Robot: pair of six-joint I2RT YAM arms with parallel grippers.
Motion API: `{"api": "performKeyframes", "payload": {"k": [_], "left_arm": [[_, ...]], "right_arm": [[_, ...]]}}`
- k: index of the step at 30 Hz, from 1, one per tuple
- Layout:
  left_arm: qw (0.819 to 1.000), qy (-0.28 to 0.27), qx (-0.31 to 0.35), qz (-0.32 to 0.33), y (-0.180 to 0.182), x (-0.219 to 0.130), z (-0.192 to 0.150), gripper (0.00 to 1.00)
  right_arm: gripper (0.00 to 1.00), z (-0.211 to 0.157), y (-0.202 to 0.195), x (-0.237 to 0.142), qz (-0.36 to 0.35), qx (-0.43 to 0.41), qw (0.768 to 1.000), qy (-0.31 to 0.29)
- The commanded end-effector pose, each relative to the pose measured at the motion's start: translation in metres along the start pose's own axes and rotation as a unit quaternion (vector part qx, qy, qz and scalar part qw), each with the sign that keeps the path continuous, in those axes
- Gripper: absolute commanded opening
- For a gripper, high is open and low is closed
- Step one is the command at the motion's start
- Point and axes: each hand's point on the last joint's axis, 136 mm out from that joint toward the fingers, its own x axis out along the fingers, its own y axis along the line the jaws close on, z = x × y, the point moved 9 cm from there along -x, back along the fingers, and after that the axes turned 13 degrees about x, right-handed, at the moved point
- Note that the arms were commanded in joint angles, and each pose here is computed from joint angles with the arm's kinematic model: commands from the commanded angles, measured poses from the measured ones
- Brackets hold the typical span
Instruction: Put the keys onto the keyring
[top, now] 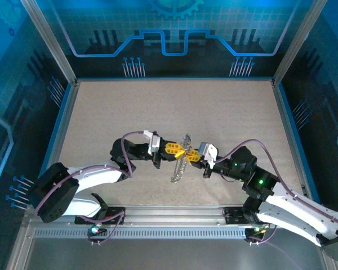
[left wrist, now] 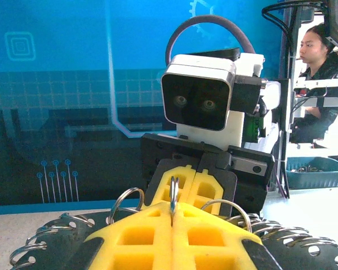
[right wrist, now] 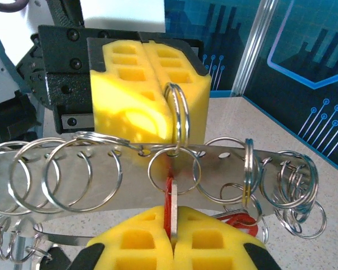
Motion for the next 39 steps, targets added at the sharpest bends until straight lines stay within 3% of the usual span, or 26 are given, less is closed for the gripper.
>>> {"api": "performKeyframes", "payload": {"k": [1,13,19,39], "left_arm": [[1.000,-0.015,0.018,-0.002,-0.002,-0.002,0.004,0.00],[1.000,-0.005,0.021,-0.018,-0.006,-0.004,-0.003,0.00],[0.999,0.004,0.029,-0.015,-0.007,-0.005,-0.004,0.00],[0.991,0.127,0.037,-0.004,-0.016,-0.017,-0.015,0.00]], "right_arm": [[0.00,0.016,0.008,-0.007,0.021,-0.023,0.999,-0.005],[0.00,0.033,0.008,-0.010,0.016,-0.052,0.997,0.062],[0.00,0.035,0.006,-0.015,0.007,-0.081,0.988,0.130],[0.00,0.076,-0.002,-0.014,0.000,-0.189,0.943,0.274]]}}
